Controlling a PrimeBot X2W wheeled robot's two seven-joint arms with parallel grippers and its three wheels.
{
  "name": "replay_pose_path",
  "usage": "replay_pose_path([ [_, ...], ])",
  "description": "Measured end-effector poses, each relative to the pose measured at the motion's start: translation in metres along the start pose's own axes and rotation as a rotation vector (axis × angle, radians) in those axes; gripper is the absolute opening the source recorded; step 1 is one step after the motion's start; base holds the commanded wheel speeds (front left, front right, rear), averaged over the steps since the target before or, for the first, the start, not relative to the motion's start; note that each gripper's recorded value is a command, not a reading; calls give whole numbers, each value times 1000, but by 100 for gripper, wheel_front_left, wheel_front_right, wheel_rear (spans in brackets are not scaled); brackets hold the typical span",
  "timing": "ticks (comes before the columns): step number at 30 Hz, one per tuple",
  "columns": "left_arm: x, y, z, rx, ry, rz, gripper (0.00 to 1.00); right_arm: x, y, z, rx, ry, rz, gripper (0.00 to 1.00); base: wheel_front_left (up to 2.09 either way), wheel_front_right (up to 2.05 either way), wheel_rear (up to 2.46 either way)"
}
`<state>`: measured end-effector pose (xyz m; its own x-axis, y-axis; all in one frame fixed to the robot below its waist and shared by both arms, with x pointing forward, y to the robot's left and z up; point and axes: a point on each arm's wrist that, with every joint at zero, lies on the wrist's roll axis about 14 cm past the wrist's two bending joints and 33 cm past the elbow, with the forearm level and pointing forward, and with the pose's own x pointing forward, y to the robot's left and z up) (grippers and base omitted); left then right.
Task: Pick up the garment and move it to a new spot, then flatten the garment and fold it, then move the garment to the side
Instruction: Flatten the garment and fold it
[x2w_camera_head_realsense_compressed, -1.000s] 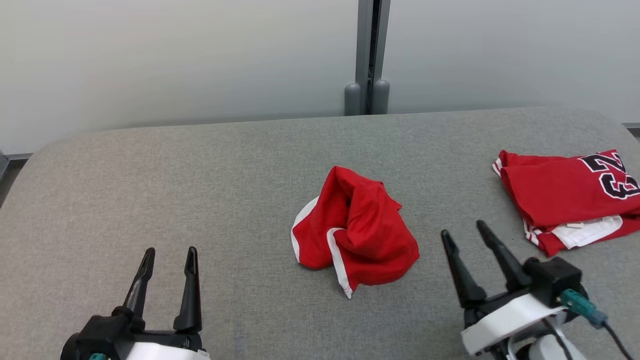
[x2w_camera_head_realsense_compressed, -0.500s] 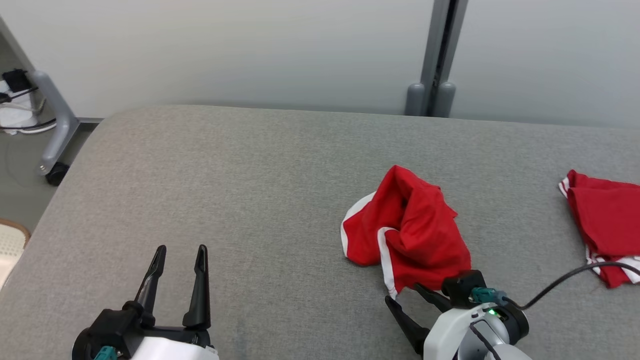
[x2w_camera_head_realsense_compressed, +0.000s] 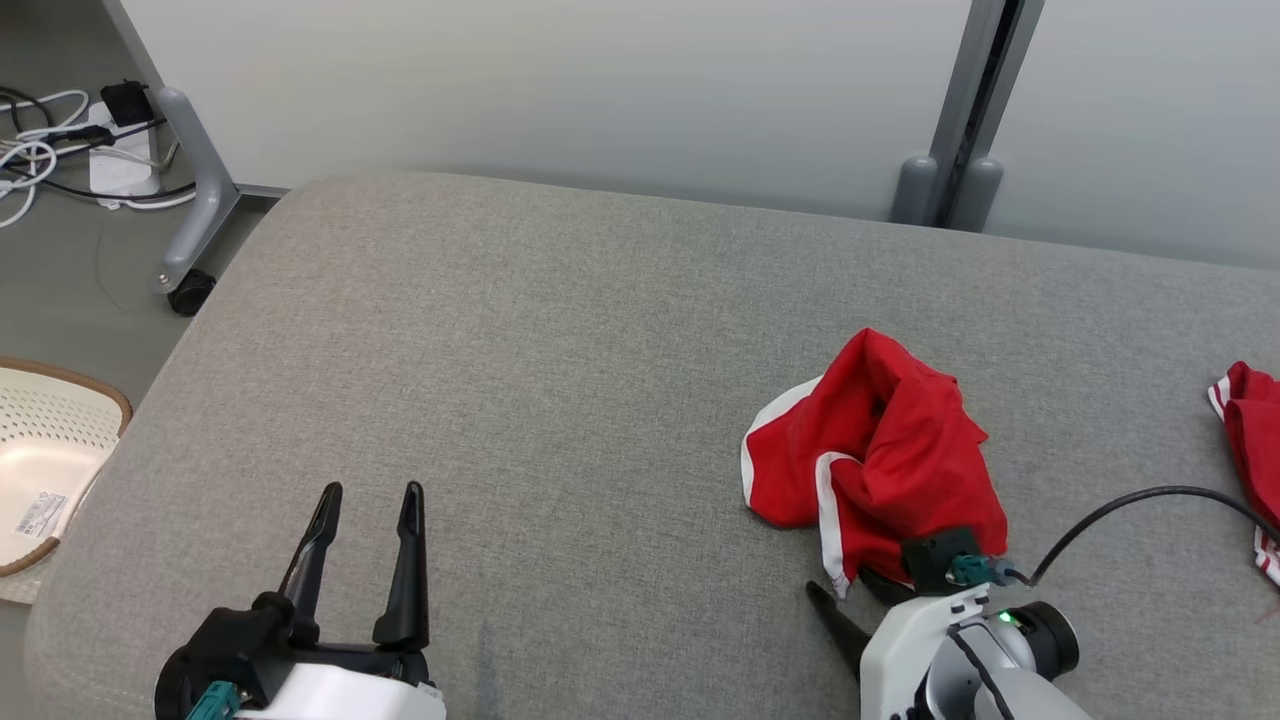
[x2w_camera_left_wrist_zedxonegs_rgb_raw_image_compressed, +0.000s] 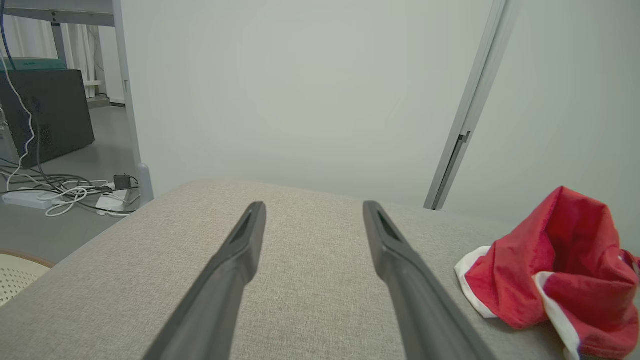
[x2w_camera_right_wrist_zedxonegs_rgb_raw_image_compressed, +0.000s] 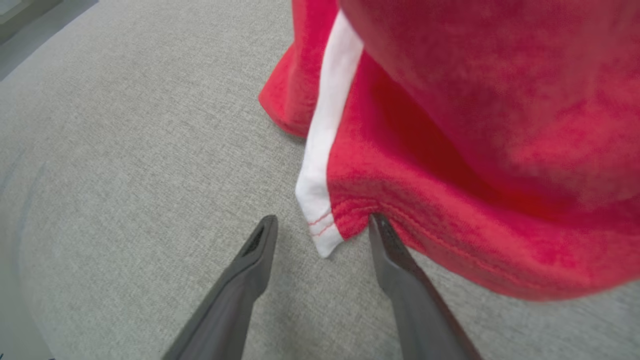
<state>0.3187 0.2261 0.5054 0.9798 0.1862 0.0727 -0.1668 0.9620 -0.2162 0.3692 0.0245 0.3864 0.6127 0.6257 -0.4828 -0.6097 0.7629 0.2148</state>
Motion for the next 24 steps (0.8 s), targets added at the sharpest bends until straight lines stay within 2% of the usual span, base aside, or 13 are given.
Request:
replay_pose_path([
  [1, 0, 1, -1, 0, 2, 4, 100, 1, -2, 1, 1, -4, -5, 31, 0, 0, 0],
  [2, 0, 2, -1, 0, 4, 5, 100, 2, -4, 2, 1, -8, -12, 0, 0, 0, 0],
  [12, 4, -6, -6, -2, 18, -25, 100, -1, -11, 17, 23, -86, -41, 0, 0, 0, 0],
  [20, 15, -30, -13, -12, 35, -106, 100, -42, -59, 62, 48, -277, -140, 0, 0, 0, 0],
  [24, 21, -43, -18, -14, 47, -147, 100, -72, -86, 67, 54, -290, -200, 0, 0, 0, 0],
])
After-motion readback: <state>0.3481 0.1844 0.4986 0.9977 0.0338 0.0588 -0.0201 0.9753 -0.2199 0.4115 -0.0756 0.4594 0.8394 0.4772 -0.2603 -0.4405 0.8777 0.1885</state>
